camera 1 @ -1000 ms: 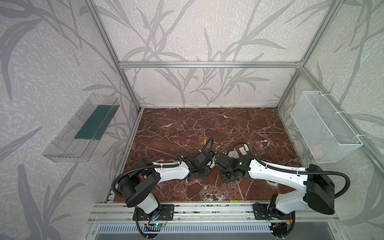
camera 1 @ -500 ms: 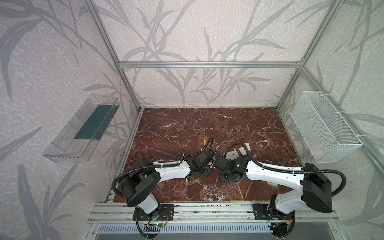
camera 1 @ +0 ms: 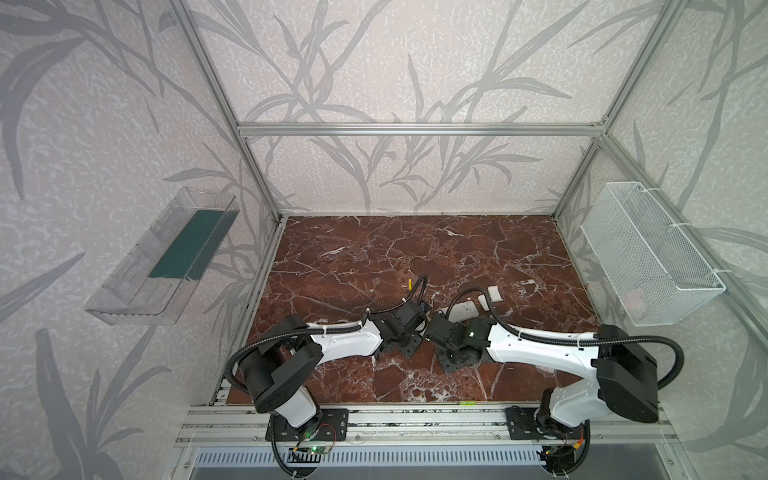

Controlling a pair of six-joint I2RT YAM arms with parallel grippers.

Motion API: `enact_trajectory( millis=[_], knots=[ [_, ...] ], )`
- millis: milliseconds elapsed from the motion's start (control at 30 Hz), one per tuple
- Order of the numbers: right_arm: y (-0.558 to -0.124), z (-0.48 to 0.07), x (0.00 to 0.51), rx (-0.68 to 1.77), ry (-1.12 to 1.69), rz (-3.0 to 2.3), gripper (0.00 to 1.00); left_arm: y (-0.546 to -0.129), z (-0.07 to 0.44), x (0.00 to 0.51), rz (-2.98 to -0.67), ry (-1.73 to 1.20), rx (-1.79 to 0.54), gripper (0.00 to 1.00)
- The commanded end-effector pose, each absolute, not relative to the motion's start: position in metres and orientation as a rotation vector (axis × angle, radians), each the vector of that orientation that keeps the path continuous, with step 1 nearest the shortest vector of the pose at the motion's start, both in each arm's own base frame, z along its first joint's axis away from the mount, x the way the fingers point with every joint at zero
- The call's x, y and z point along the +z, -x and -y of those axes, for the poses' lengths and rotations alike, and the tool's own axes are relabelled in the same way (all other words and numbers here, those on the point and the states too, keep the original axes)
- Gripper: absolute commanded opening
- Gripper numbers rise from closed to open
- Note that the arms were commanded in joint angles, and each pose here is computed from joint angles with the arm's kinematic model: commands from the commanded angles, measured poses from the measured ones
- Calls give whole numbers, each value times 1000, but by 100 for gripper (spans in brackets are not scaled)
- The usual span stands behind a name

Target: Unload the batteries from the remote control

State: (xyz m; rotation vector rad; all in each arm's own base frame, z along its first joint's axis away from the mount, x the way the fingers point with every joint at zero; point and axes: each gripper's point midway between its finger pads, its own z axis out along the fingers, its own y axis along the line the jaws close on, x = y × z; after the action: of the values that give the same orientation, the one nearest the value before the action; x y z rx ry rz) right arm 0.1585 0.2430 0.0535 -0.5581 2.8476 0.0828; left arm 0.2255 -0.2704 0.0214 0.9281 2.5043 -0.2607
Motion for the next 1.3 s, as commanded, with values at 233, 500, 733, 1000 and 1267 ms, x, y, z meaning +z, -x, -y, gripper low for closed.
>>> enact_trajectory(
  millis=[233, 500, 733, 1000, 1267],
  knots=[
    [-167, -245, 50, 44, 449, -2860, 0, -199, 277, 8, -2578, -977, -341, 0],
    [-166, -252, 58, 122, 474, -2836, 0, -198, 275, 3, -2592, -979, -332, 0],
    [-166, -245, 67, 110, 498, -2817, 0, -200, 270, 1, -2597, -976, -293, 0],
    [-168, -236, 73, 70, 482, -2793, 0, -200, 269, 1, -2598, -977, -284, 0],
    [-171, -231, 79, 53, 472, -2774, 0, -200, 269, -1, -2608, -978, -279, 0]
  ],
)
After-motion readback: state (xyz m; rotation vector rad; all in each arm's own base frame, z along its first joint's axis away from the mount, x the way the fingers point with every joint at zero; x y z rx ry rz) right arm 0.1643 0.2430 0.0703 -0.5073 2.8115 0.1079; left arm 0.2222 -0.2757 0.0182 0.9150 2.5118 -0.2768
